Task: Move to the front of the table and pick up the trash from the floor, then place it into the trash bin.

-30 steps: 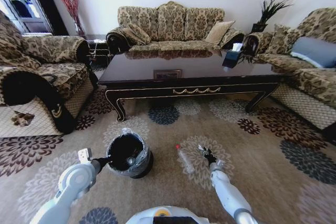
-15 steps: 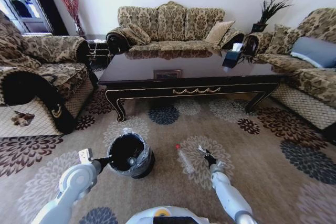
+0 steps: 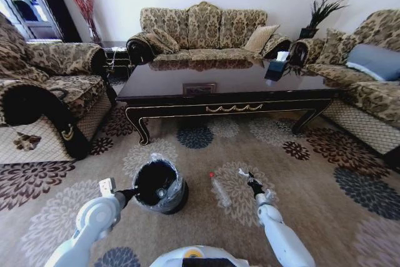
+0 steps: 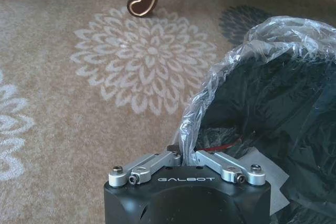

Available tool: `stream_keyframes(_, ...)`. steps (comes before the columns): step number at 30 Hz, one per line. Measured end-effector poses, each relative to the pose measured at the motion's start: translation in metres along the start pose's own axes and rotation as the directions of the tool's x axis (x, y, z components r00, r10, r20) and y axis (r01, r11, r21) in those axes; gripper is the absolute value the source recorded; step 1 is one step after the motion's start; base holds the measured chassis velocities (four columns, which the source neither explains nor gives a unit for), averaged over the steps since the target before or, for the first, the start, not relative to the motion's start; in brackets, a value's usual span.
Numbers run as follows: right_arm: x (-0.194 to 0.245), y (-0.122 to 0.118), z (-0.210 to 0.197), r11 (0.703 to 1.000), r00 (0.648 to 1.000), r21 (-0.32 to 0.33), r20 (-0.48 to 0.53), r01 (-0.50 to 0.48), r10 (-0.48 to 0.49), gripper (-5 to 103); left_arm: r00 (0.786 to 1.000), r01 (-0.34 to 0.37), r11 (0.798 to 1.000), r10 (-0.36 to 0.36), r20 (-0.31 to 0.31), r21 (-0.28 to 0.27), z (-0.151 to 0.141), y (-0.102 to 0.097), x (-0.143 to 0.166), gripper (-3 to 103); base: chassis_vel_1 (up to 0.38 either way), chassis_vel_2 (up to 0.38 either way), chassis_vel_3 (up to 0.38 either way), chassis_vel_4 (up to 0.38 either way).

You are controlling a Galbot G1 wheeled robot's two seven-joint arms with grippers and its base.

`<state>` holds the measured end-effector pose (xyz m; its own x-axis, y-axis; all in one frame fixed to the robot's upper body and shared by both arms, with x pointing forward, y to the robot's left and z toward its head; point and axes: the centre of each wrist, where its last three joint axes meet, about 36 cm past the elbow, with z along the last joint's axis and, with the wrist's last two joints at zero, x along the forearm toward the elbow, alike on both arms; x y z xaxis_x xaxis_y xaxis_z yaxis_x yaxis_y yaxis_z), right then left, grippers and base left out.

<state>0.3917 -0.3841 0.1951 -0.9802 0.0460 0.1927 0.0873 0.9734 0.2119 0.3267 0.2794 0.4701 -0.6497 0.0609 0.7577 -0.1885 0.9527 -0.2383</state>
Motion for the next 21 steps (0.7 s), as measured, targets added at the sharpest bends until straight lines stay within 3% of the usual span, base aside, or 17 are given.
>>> stream_keyframes(10,0.064,0.048,-0.037,0.978,0.977,0.102,0.093,0.18,-0.19,0,0.999,-0.025,0.999,0.023,-0.04,-0.034,0.014,-0.017,-0.011,0,0.0,0.0,0.0,0.0)
stream_keyframes(21,0.104,0.119,-0.086,0.91,0.898,0.215,0.191,0.355,-0.396,0,0.997,-0.052,0.997,0.048,-0.061,-0.053,0.024,-0.031,-0.017,0,0.0,0.0,0.0,0.0)
